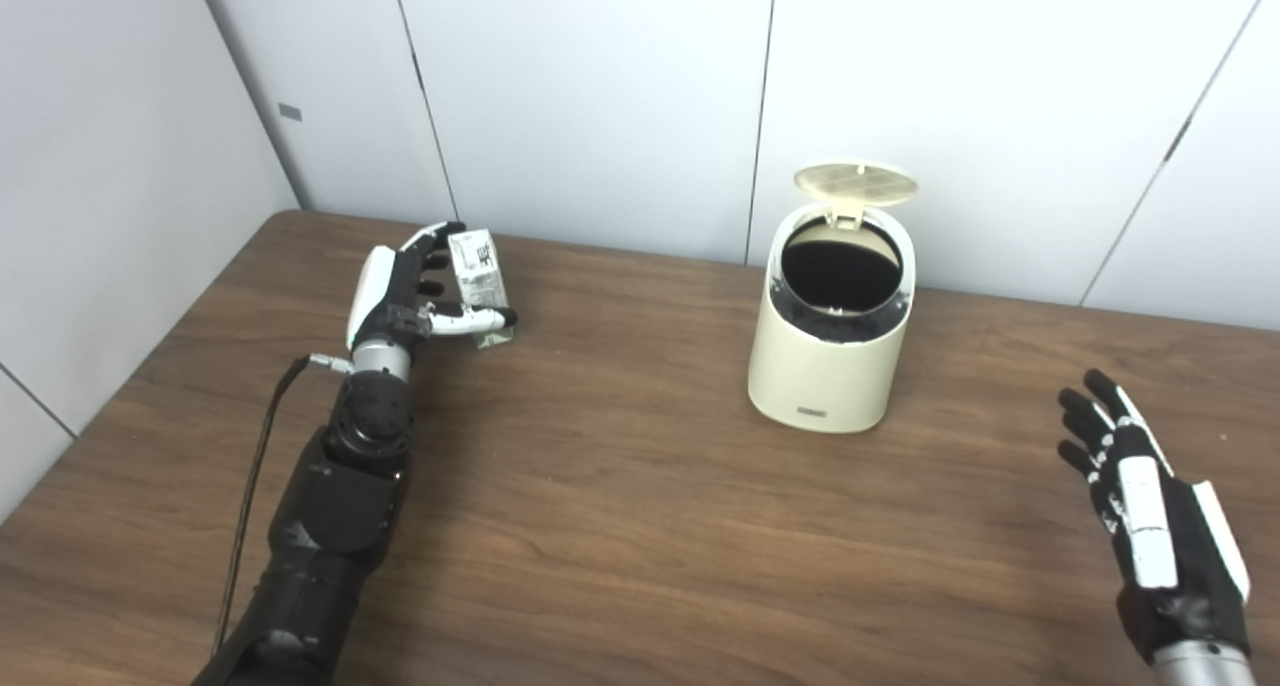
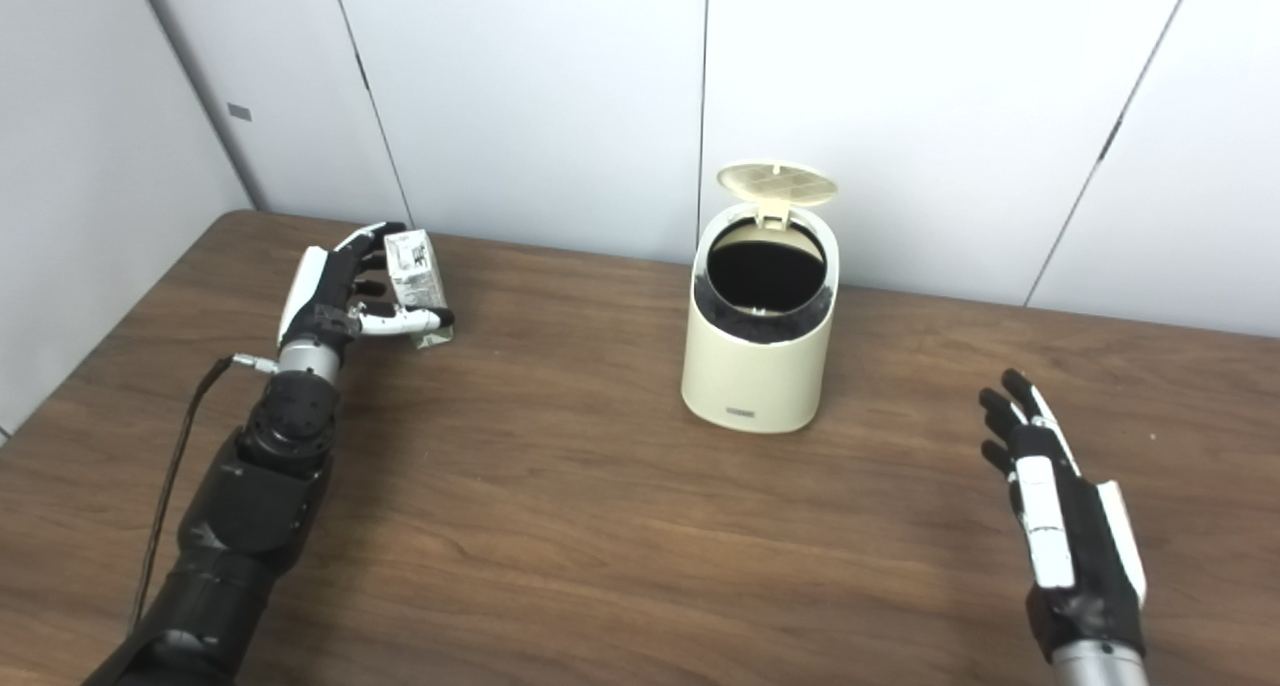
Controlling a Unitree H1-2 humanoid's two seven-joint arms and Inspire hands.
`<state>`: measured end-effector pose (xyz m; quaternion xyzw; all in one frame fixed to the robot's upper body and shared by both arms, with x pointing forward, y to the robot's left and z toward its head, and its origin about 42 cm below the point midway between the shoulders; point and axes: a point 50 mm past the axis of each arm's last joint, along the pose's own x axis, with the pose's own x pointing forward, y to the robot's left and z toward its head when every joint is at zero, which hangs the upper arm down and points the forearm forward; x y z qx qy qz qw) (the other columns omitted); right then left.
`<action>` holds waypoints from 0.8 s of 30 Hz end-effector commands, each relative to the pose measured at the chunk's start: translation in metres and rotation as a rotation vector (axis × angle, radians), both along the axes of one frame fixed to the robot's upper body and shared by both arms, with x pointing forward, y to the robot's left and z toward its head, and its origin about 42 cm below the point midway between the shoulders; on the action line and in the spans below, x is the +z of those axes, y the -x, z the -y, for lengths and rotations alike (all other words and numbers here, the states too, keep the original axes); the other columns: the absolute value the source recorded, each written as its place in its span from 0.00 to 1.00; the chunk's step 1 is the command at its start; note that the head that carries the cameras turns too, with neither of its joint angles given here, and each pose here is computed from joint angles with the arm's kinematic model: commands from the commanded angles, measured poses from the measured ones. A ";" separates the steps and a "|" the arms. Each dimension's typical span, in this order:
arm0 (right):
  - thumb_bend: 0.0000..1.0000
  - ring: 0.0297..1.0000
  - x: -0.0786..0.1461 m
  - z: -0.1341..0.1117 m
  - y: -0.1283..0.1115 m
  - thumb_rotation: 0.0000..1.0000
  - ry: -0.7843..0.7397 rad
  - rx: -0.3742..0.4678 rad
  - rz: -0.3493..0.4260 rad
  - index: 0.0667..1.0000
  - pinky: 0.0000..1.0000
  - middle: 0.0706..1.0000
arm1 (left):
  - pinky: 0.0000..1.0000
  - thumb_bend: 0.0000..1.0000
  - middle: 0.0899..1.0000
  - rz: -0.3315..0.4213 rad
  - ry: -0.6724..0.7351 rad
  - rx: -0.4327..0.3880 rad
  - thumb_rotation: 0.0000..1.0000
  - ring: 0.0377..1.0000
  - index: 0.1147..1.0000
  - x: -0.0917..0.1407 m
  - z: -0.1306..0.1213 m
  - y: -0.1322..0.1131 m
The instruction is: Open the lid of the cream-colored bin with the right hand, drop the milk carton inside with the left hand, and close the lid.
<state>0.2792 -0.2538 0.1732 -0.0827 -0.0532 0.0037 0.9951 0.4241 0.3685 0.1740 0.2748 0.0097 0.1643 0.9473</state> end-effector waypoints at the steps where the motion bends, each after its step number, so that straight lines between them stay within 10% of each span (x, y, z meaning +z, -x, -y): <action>1: 0.55 0.93 0.014 0.000 -0.004 1.00 0.015 0.017 0.076 0.94 0.93 0.90 | 0.76 0.85 0.85 0.104 -0.025 -0.012 0.00 0.84 0.86 0.033 -0.005 -0.012; 12: 0.54 0.93 0.009 0.001 -0.004 1.00 0.022 0.016 0.054 0.93 0.92 0.89 | 0.79 0.84 0.84 0.119 0.010 -0.028 0.00 0.84 0.84 0.032 -0.001 -0.015; 18: 0.54 0.90 0.007 0.001 -0.004 1.00 0.023 0.016 0.057 0.93 0.91 0.88 | 0.62 0.84 0.66 0.147 0.023 0.008 0.00 0.64 0.67 0.030 0.004 -0.016; 24: 0.54 0.90 0.007 0.001 -0.004 1.00 0.038 0.011 0.058 0.91 0.99 0.83 | 0.51 0.51 0.46 0.154 0.020 0.002 0.00 0.49 0.40 0.026 0.007 -0.016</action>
